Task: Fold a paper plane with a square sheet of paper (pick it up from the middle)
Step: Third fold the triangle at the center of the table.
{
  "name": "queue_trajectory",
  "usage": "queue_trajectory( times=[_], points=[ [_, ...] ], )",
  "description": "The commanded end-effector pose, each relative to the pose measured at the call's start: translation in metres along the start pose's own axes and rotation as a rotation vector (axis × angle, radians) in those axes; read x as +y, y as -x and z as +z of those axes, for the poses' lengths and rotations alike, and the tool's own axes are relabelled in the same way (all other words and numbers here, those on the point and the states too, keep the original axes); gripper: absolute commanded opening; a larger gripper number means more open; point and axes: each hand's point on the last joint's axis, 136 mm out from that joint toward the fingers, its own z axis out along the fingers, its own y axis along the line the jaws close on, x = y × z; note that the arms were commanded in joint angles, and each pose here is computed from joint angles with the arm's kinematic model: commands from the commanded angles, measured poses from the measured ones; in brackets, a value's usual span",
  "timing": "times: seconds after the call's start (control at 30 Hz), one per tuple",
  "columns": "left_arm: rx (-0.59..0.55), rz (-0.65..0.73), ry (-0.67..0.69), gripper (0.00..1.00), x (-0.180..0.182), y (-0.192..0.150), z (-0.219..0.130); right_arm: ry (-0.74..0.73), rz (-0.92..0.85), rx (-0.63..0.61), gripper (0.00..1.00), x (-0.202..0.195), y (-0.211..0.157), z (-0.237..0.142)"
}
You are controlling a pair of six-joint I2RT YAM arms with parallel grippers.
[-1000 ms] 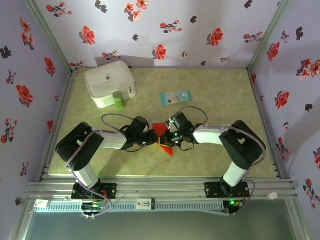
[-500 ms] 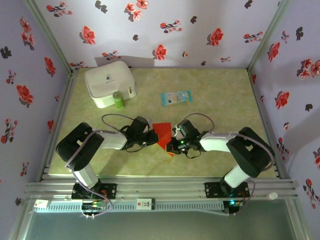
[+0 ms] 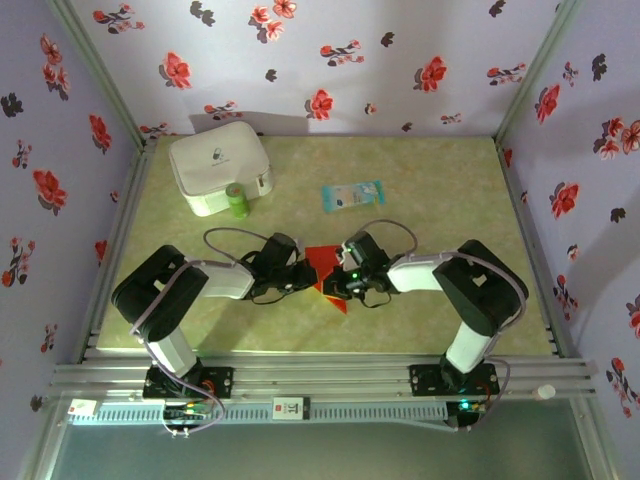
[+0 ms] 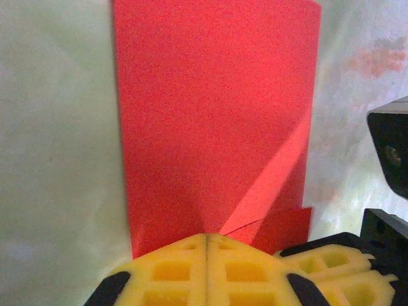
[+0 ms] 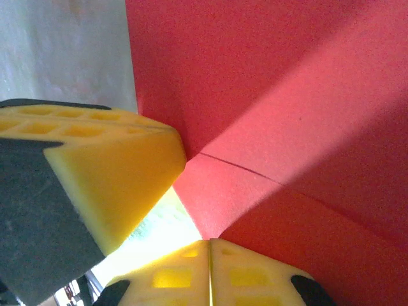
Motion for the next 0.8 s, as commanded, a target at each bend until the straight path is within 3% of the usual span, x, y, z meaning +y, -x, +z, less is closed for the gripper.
queue_trajectory(
  times=[0.0,0.23,0.37,0.77],
  points=[
    [0.04,-0.046,0.139,0.0,0.04,-0.016,0.004,-0.045,0.04,0.053,0.09,-0.023,-0.032,-0.008],
    [0.039,-0.051,0.143,0.0,0.042,-0.016,0.005,-0.097,0.043,0.05,0.09,-0.053,-0.071,-0.035],
    [0.028,-0.061,0.133,0.0,0.041,-0.015,0.004,-0.126,0.02,0.028,0.1,-0.057,-0.074,-0.047],
    [-0.025,-0.045,0.038,0.0,0.005,-0.001,-0.004,-0.213,-0.063,-0.253,0.23,-0.026,-0.006,-0.086]
  ],
)
